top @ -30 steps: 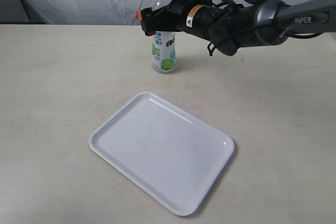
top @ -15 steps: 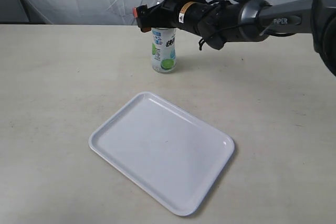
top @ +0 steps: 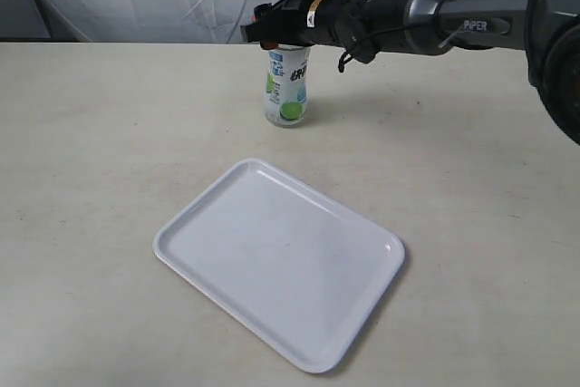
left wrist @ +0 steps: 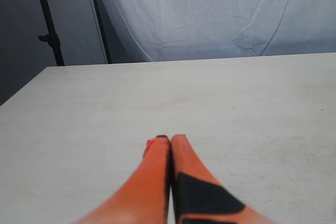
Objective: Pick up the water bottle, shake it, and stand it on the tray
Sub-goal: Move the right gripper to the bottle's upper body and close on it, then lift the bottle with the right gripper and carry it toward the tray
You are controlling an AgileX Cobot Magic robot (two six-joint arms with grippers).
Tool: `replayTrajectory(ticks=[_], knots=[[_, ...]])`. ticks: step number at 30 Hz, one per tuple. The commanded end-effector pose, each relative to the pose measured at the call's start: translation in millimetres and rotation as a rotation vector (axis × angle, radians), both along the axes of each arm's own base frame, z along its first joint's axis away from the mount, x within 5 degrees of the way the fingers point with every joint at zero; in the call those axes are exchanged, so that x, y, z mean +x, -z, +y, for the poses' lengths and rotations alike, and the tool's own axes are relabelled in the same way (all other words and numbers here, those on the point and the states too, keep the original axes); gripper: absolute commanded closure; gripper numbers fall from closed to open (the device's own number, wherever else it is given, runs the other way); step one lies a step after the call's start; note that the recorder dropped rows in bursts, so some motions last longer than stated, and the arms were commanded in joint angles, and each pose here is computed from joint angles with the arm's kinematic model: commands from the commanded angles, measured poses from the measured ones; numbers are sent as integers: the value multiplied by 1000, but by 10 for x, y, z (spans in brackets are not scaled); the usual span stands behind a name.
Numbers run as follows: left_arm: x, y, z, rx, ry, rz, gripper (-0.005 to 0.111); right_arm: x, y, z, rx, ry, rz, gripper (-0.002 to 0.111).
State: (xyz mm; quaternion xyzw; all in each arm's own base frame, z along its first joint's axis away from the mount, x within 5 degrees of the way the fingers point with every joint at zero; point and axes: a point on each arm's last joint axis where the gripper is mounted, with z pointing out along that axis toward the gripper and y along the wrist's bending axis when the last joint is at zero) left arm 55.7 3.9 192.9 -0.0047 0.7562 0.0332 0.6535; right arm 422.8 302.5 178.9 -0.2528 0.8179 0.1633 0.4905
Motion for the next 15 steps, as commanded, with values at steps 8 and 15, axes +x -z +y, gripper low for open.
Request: replayTrajectory(ticks=[8,15], knots=[[-2,1,0,-1,-1,-7,107,-380,-1193,-370,-73,64,28,109],[-2,1,0,-1,-1,-7,107,-1379,-2097,-474,-37,-104,-47,109]])
